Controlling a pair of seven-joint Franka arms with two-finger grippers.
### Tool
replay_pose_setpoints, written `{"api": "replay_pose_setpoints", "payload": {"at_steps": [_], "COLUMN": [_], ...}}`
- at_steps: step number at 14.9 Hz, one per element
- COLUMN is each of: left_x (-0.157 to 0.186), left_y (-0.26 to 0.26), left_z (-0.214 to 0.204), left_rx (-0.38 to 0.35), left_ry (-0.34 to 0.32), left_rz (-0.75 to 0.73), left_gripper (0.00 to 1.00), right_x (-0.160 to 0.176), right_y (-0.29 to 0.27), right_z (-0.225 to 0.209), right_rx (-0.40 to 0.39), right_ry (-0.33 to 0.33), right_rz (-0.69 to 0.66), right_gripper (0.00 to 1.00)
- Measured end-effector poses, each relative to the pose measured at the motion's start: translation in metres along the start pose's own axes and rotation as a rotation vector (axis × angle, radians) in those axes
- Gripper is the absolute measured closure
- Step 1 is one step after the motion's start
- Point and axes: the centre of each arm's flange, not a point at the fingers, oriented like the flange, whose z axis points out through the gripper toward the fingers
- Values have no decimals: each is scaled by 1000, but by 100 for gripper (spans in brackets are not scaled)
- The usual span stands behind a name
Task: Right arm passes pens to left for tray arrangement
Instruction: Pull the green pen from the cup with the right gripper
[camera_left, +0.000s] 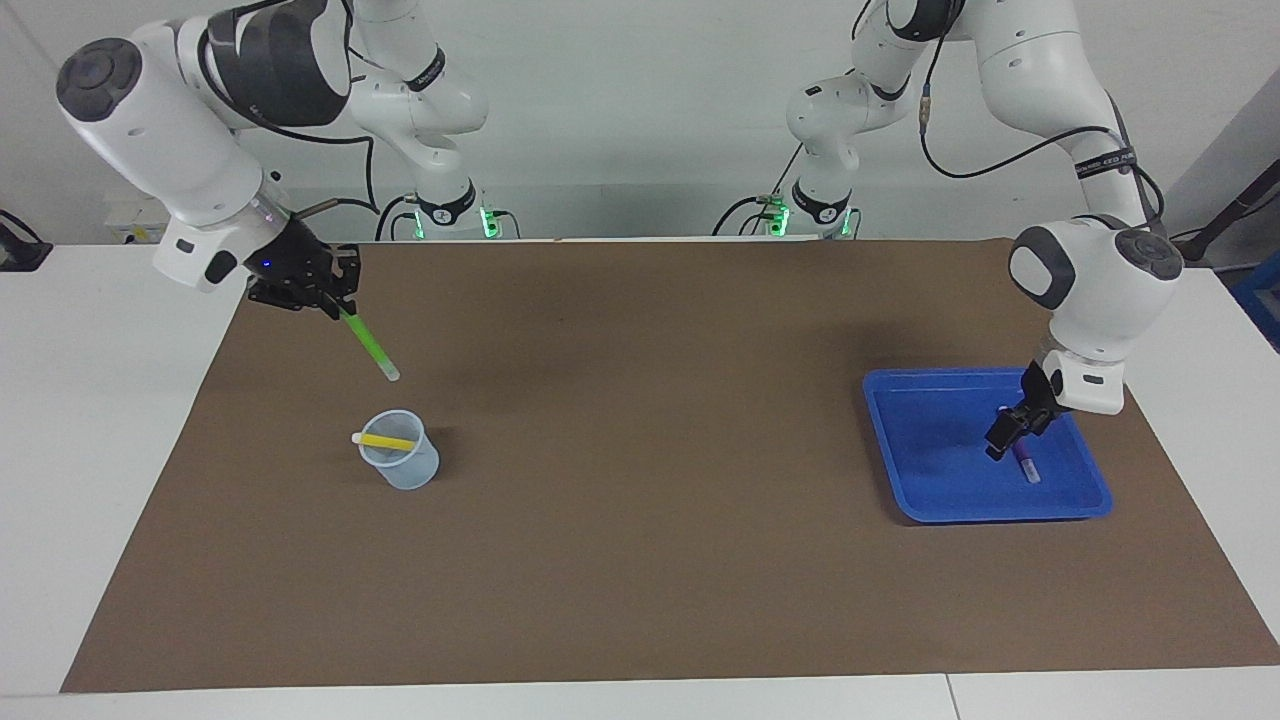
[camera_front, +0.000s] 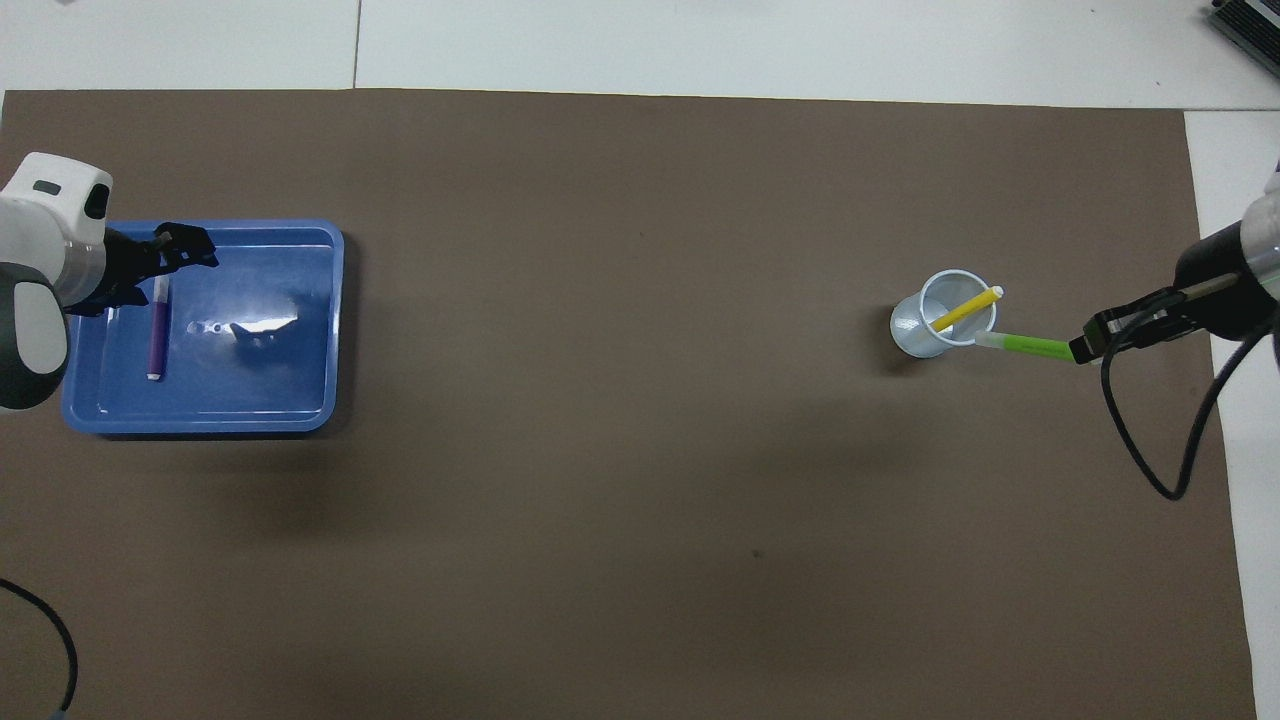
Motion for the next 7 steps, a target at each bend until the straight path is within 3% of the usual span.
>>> {"api": "replay_pose_setpoints", "payload": {"at_steps": [4,7], "left_x": [-33,-79], "left_y": [54,117], "left_z": [-26,-45], "left_rx": [14,25], "left_ry": [-38,-71], "left_rz": [-203,-335], "left_gripper": [0,0], "right_x": [-3,-5], "right_y": [-18,-30], "right_z": [-13,-17], "right_rx": [115,198], "right_ry": [6,1], "right_rz": [87,161], "right_gripper": [83,83]}}
